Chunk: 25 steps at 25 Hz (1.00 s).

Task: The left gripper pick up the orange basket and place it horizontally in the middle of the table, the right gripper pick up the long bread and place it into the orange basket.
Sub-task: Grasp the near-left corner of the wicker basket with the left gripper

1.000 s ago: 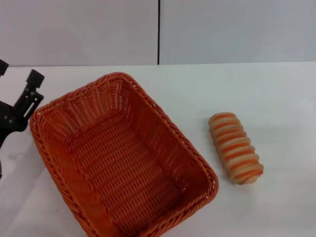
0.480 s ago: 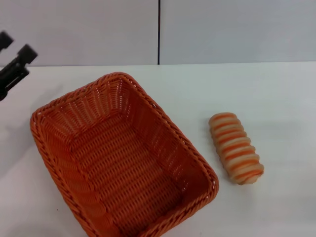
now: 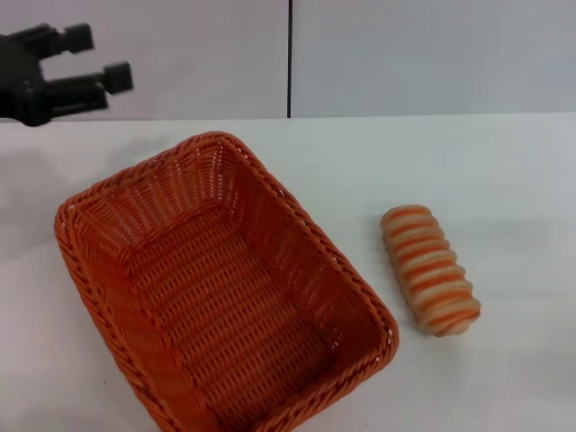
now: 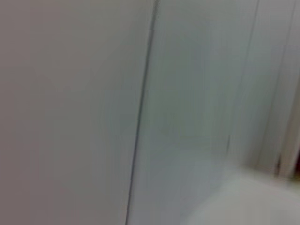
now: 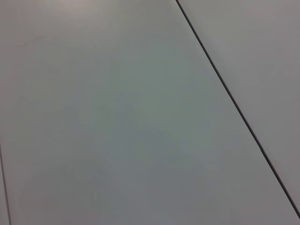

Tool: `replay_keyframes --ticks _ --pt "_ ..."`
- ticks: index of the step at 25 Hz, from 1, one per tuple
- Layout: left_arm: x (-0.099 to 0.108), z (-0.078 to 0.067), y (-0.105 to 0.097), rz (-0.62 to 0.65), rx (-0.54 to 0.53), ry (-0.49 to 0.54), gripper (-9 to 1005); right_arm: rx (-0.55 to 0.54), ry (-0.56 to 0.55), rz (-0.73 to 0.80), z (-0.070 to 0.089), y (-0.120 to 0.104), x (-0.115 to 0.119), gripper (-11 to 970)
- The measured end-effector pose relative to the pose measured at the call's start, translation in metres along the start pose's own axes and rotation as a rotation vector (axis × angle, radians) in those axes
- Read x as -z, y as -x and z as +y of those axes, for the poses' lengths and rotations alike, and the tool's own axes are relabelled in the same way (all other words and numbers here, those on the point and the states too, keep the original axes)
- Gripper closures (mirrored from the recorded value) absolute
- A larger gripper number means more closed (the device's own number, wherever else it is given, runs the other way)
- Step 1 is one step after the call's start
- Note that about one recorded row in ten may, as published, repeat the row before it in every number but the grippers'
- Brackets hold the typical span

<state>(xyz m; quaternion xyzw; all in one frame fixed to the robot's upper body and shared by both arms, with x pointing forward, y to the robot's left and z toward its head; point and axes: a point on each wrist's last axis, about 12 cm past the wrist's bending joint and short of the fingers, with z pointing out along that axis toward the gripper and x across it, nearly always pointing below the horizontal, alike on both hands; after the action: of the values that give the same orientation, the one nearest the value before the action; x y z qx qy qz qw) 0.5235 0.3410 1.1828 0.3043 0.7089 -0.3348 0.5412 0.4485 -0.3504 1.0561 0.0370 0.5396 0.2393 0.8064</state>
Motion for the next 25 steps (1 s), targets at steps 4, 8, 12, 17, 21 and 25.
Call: replay_keyframes --ticks 4,8,12,17,21,25 --pt "-0.013 -0.004 0.025 0.193 -0.075 0.018 151 0.004 -0.005 -0.002 -0.001 0.001 0.001 242" --pt "-0.036 -0.014 0.054 0.46 -0.213 0.077 152 0.005 -0.008 -0.002 -0.001 0.001 0.002 242" --pt "-0.058 -0.02 0.063 0.651 -0.271 0.117 152 0.004 -0.006 -0.002 -0.001 0.001 0.001 242" --pt "-0.097 -0.029 0.058 0.881 -0.334 0.144 152 -0.006 -0.003 -0.003 -0.001 0.001 -0.001 242" --pt "-0.114 -0.037 0.056 0.936 -0.36 0.162 152 -0.015 -0.002 -0.003 -0.001 0.0 -0.002 242" --pt "-0.125 -0.04 0.049 0.976 -0.393 0.184 152 -0.02 -0.012 0.007 -0.001 -0.002 -0.002 242"
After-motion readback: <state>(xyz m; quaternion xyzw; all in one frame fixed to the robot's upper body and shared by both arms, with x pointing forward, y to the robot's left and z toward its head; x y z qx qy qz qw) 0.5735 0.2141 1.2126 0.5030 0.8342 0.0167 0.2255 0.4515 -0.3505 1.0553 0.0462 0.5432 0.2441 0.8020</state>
